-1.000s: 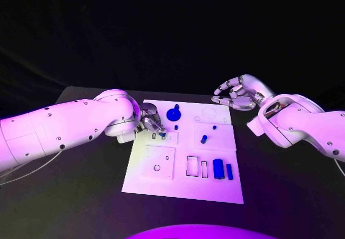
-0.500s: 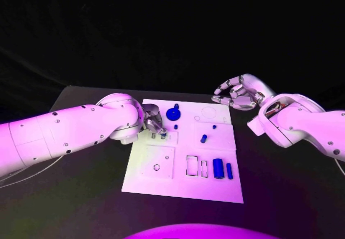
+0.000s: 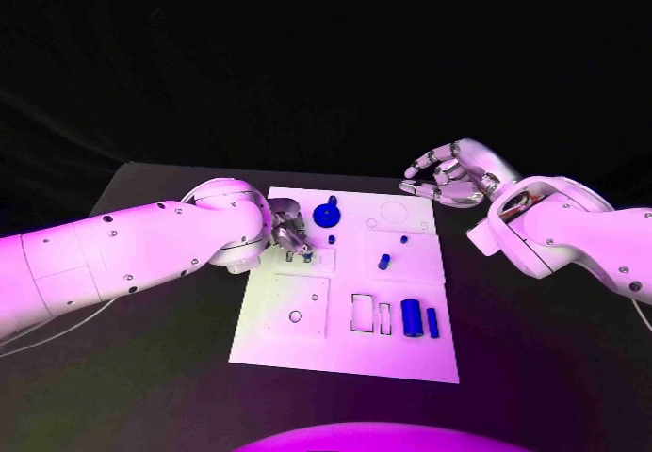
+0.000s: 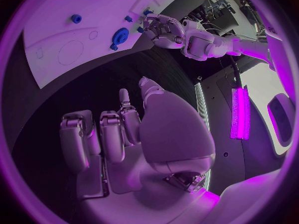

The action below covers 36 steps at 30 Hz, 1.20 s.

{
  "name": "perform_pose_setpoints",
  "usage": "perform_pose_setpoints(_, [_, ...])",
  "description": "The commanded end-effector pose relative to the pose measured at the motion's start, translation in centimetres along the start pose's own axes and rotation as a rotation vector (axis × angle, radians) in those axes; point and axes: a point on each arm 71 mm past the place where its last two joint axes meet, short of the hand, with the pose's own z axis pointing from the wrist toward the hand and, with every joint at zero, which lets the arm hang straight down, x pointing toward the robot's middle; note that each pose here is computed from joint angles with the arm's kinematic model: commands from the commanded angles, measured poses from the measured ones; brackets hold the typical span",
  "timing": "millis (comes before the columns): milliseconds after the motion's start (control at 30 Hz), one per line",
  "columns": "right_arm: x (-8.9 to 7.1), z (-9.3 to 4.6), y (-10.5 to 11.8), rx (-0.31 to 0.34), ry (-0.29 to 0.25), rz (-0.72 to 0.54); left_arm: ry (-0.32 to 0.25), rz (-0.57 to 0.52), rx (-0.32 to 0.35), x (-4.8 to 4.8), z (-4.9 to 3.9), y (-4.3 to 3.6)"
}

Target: Assemble the parts on the task board

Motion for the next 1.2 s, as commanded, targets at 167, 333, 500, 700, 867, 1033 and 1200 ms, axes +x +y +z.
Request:
perform_pose_setpoints(167, [0.09,-0.06,0.05,-0.008,0.012,-0.006,0.025,0.044,-0.012,0.29,-0.09,0.09])
perform_pose_setpoints(333, [0.09,-0.06,0.05,-0.008,0.013,-0.006,0.033,0.066,-0.009,0.48,-0.2,0.01])
perform_pose_setpoints(500, [0.1,-0.05,0.05,-0.008,0.013,-0.006,0.04,0.073,-0.008,0.61,-0.24,-0.02])
perform_pose_setpoints(700, [0.1,-0.05,0.02,-0.008,0.013,-0.006,0.049,0.07,-0.003,0.75,-0.28,-0.13])
perform_pose_setpoints(867, [0.1,-0.05,0.02,-0.008,0.013,-0.006,0.052,0.069,-0.003,0.79,-0.27,-0.17])
perform_pose_setpoints(1033, [0.09,-0.06,0.01,-0.007,0.013,-0.006,0.055,0.067,-0.007,0.78,-0.22,-0.08])
perform_pose_setpoints(1200, [0.1,-0.06,0.02,-0.008,0.013,-0.006,0.061,0.062,-0.012,0.76,-0.1,-0.05])
